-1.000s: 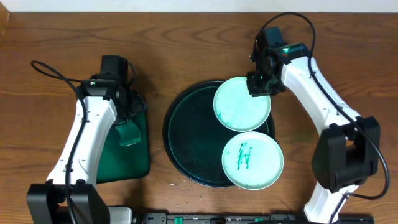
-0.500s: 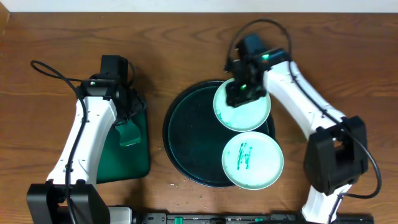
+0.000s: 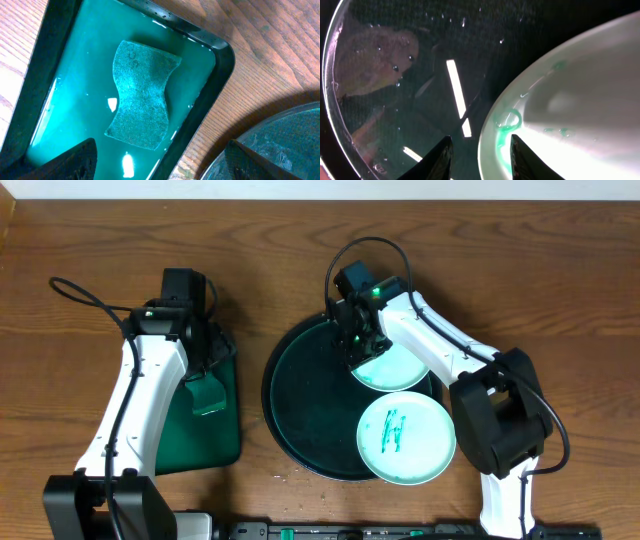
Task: Clean dirty plates on tray and stack at the side
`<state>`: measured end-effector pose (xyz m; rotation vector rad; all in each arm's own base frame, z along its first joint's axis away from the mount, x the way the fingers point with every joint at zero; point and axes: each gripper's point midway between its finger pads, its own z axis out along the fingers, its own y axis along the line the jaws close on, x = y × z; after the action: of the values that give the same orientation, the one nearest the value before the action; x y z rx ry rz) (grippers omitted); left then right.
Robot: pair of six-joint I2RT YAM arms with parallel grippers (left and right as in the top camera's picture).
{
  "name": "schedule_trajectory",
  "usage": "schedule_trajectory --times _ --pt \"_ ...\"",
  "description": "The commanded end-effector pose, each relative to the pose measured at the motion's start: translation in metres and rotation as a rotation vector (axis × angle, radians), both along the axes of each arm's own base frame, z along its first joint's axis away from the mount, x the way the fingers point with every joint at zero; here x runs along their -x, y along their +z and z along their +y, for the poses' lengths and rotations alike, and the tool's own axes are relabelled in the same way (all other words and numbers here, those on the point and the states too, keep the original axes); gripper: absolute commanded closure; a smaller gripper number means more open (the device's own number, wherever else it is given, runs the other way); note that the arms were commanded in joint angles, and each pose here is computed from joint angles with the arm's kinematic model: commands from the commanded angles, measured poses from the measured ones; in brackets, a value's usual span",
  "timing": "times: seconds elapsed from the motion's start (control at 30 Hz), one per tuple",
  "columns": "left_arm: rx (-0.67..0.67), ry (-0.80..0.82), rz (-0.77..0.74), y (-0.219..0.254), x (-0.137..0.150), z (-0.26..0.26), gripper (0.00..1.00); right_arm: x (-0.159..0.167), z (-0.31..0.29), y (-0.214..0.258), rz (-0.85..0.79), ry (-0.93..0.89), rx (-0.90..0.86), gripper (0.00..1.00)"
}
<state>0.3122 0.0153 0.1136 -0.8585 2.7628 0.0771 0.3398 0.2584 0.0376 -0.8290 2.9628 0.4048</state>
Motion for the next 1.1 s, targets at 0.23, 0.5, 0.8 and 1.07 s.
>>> schedule_trajectory --times 0.23,0.5,0.8,1.07 --pt "0.004 -0.003 -0.018 0.0052 -0.0041 0.0005 0.18 0.0016 0.0096 -0.0006 -0.021 0.021 -0.001 0.64" --pt "0.004 -0.003 -0.018 0.0052 -0.0041 0.0005 0.18 0.0037 0.0104 -0.0066 -0.007 0.018 0.007 0.69" --pt "0.004 -0.003 -0.017 0.0052 -0.004 0.0005 0.18 -0.0028 0.0032 -0.0084 -0.032 -0.029 0.052 0.7" --pt "0.004 -0.003 -0.018 0.0052 -0.0041 0.0005 0.18 -0.0031 0.0035 -0.009 -0.033 -0.029 0.051 0.69"
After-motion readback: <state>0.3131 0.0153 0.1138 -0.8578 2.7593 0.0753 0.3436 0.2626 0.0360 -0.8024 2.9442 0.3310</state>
